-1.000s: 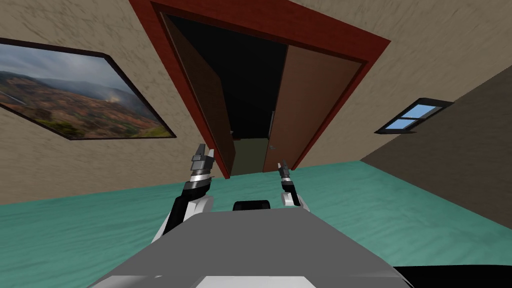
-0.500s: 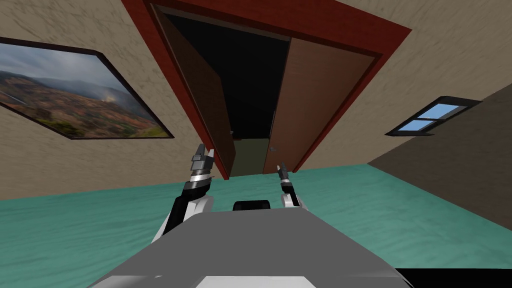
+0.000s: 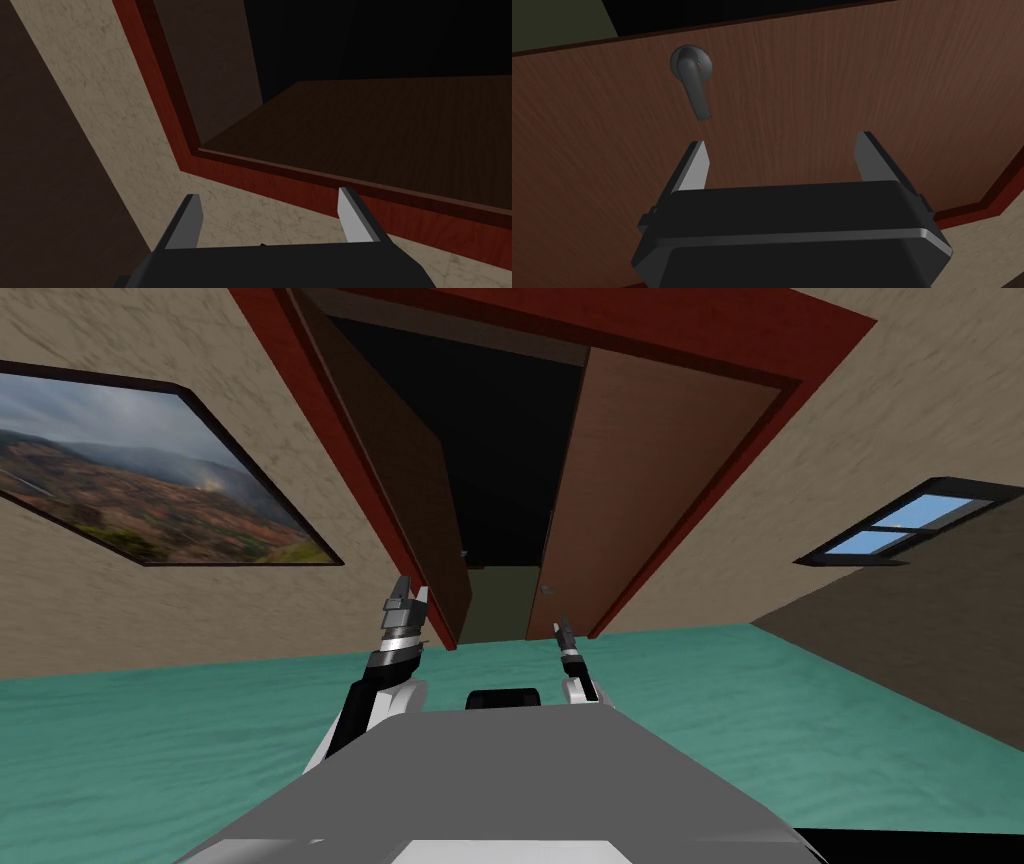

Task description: Push the door open

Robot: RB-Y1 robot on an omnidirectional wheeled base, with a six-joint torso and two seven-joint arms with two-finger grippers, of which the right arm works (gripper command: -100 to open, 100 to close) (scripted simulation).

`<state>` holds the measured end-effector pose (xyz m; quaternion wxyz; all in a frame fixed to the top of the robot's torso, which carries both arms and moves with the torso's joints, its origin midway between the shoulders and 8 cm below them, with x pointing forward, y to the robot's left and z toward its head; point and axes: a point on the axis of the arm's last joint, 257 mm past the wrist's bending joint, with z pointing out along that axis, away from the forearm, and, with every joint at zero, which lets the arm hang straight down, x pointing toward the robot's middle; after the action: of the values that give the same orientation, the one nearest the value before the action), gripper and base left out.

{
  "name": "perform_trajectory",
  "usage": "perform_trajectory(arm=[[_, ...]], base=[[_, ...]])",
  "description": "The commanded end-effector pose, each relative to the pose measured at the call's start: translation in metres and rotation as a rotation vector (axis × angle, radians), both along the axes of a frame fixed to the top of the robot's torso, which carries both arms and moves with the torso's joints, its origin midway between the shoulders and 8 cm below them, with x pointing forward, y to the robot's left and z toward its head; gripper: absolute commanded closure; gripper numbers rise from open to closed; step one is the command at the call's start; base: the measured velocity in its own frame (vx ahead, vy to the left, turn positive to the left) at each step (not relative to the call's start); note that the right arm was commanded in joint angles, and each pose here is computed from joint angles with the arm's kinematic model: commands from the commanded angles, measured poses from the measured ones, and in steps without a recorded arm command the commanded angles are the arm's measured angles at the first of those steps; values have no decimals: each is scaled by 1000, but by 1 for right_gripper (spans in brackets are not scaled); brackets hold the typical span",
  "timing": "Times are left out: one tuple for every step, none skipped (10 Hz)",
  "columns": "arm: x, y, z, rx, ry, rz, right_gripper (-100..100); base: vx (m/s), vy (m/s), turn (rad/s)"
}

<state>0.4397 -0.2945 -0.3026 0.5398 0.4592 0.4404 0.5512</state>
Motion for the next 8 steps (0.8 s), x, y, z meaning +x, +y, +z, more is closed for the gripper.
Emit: perform_trajectory(arm=[[-1, -2, -10, -2, 21, 0, -100], [-1, -4, -16, -3, 33, 0, -100], [-2, -5, -22, -4, 46, 0, -100], [-3, -6, -28, -6, 58, 0, -100], [-3, -7, -33, -7, 69, 0, -100], [-4, -8, -38, -9, 79, 0, -100], [-5, -9, -43, -10, 90, -1, -100], [-5, -11, -48, -12, 100, -1, -100]], base=[[72, -49, 45], [91, -67, 41], [97, -68, 56], [87, -60, 47], [78, -67, 34], [79, -56, 44], [96, -55, 40], [95, -57, 38]])
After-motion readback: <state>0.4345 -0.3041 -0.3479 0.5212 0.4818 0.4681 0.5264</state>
